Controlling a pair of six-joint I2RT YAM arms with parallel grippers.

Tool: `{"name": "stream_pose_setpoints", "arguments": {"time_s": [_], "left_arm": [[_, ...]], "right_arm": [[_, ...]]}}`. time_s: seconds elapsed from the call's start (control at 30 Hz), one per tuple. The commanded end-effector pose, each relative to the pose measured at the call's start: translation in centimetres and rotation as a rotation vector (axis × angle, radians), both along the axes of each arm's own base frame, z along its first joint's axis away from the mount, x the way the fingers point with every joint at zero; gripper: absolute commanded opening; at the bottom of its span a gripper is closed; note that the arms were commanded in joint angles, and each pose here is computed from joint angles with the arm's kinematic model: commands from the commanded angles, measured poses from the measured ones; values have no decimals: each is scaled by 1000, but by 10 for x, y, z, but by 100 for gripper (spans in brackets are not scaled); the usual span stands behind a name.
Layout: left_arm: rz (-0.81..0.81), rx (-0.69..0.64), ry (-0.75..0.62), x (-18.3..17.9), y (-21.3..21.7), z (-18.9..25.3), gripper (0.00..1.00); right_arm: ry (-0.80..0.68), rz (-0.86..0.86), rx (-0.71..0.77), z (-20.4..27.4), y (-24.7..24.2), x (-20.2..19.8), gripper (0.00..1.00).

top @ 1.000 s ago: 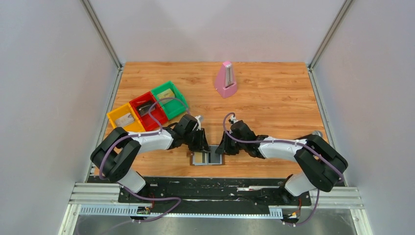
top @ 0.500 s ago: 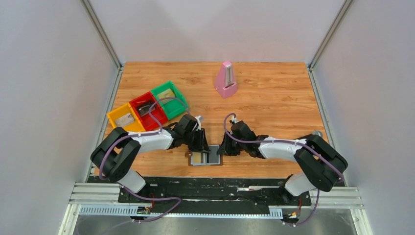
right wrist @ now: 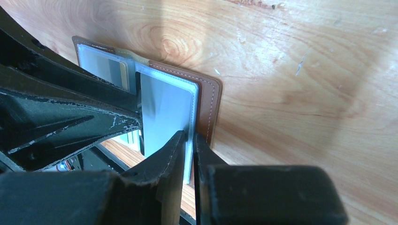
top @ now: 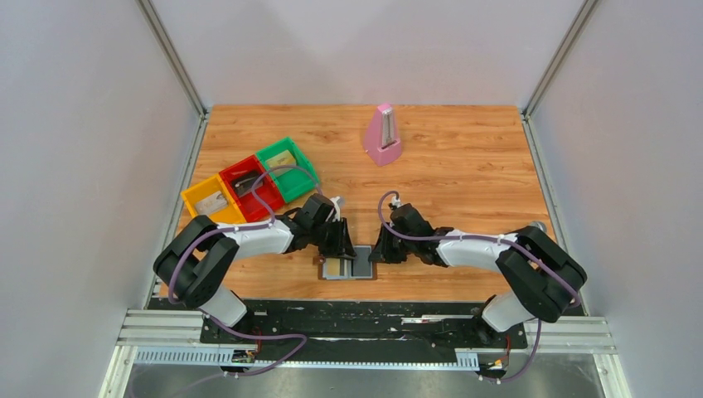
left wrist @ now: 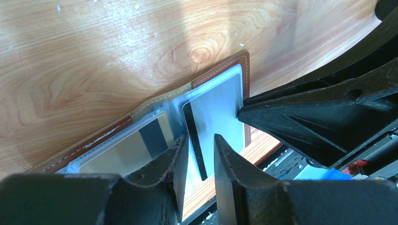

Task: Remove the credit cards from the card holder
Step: Remove the credit card from the card holder.

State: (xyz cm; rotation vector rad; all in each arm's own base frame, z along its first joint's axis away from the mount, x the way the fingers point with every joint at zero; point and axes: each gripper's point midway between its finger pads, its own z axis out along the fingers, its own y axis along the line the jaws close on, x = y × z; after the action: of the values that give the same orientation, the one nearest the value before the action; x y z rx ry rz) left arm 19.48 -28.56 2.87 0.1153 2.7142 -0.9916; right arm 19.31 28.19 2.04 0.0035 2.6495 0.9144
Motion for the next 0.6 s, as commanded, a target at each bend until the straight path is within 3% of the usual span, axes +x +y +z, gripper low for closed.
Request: {"name": "stream_pose_setpoints", "arguments": {"time_s": [0.0,0.23,0.57], "left_arm": [[-9,5,-41,4,-1,13,35],[-12,1,-91,8,1,33,35],[-14,32,-81,6,5,24,35]], "right_arm": [[12,-9,-101,-8,-17,-4,16],[-63,17,-2,40,-1,3,19],[-91,53,35,52,16,4,19]]}}
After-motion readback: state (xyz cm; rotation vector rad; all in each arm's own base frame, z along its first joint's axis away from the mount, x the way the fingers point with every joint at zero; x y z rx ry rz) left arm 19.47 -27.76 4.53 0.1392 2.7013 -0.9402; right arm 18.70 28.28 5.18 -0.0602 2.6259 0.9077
